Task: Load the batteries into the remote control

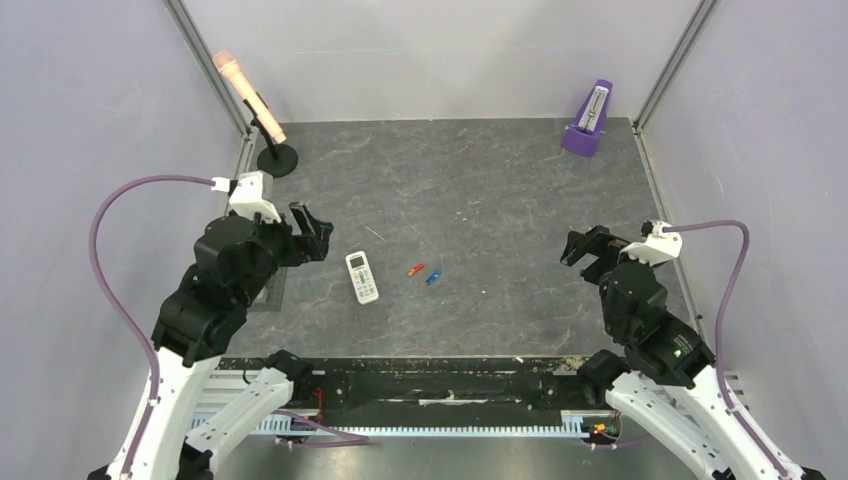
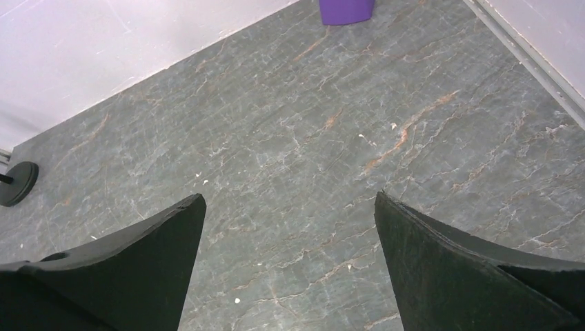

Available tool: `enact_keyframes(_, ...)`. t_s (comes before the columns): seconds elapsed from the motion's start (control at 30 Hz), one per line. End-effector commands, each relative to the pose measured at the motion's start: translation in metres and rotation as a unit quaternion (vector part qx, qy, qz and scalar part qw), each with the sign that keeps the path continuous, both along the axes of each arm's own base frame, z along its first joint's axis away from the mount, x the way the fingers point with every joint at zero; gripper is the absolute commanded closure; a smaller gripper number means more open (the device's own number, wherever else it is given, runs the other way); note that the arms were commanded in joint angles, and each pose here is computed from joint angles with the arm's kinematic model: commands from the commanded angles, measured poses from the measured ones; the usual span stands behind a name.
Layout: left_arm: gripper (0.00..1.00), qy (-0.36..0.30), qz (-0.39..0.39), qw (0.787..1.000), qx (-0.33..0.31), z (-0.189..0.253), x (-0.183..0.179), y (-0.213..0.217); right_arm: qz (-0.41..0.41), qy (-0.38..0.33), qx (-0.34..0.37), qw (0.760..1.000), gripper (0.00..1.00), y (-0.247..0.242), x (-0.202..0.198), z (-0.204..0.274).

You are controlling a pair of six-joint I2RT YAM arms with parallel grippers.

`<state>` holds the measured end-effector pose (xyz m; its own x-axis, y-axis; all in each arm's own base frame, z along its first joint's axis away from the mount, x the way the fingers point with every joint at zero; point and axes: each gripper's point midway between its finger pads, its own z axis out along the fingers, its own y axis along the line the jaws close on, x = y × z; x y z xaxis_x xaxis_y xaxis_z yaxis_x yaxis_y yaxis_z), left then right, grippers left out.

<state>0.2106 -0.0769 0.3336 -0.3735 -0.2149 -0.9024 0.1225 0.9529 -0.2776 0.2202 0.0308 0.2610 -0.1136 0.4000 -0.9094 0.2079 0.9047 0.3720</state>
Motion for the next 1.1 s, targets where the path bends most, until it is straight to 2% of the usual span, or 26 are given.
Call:
enact_keyframes(0.0,0.14,-0.019,-0.013,1.000,0.001,0.003,0.005,-0.005,0.005,0.007,0.002,1.000,0.03,0.005,0.004,-0.006)
enact_keyframes(0.13,0.14,-0.023,0.005,1.000,0.001,-0.004,0.010,-0.001,0.013,0.021,-0.011,1.000,0.02,0.012,0.009,-0.016)
enact_keyframes(0.2,0.06,-0.021,0.004,1.000,-0.001,-0.011,0.012,-0.003,0.040,0.013,-0.020,0.999,0.02,0.023,0.015,-0.015)
enact_keyframes(0.27,0.04,-0.017,-0.020,1.000,-0.007,-0.020,0.012,-0.012,0.055,-0.001,-0.019,0.998,0.02,0.032,0.022,-0.011)
enact_keyframes(0.33,0.04,-0.024,-0.044,0.999,-0.011,-0.028,0.016,-0.022,0.036,-0.010,-0.015,0.999,0.02,0.029,0.027,-0.012)
enact_keyframes(0.43,0.04,-0.021,-0.037,0.999,-0.021,-0.038,0.024,-0.026,0.000,-0.021,-0.025,0.999,0.02,0.018,0.031,-0.012)
enact_keyframes(0.53,0.04,-0.004,-0.037,0.999,-0.017,-0.050,0.033,-0.031,0.004,-0.056,-0.023,0.998,0.02,0.019,0.034,-0.003)
enact_keyframes(0.6,0.04,0.021,-0.033,0.999,-0.017,-0.066,0.037,-0.034,0.045,-0.087,-0.017,0.995,0.02,0.032,0.035,0.001)
enact_keyframes(0.67,0.05,0.060,-0.045,0.997,-0.024,-0.091,0.038,-0.043,0.075,-0.106,0.026,0.991,0.02,0.048,0.036,-0.003)
enact_keyframes(0.73,0.10,0.102,-0.054,0.993,-0.023,-0.121,0.037,-0.050,0.118,-0.085,0.045,0.988,0.02,0.070,0.039,-0.013)
enact_keyframes(0.87,0.15,0.159,-0.006,0.987,-0.034,-0.161,0.036,-0.044,0.155,0.001,0.048,0.987,0.02,0.093,0.042,-0.050)
enact_keyframes(1.07,0.16,0.216,0.096,0.971,-0.031,-0.212,0.029,-0.019,0.174,0.110,0.006,0.979,0.02,0.105,0.041,-0.087)
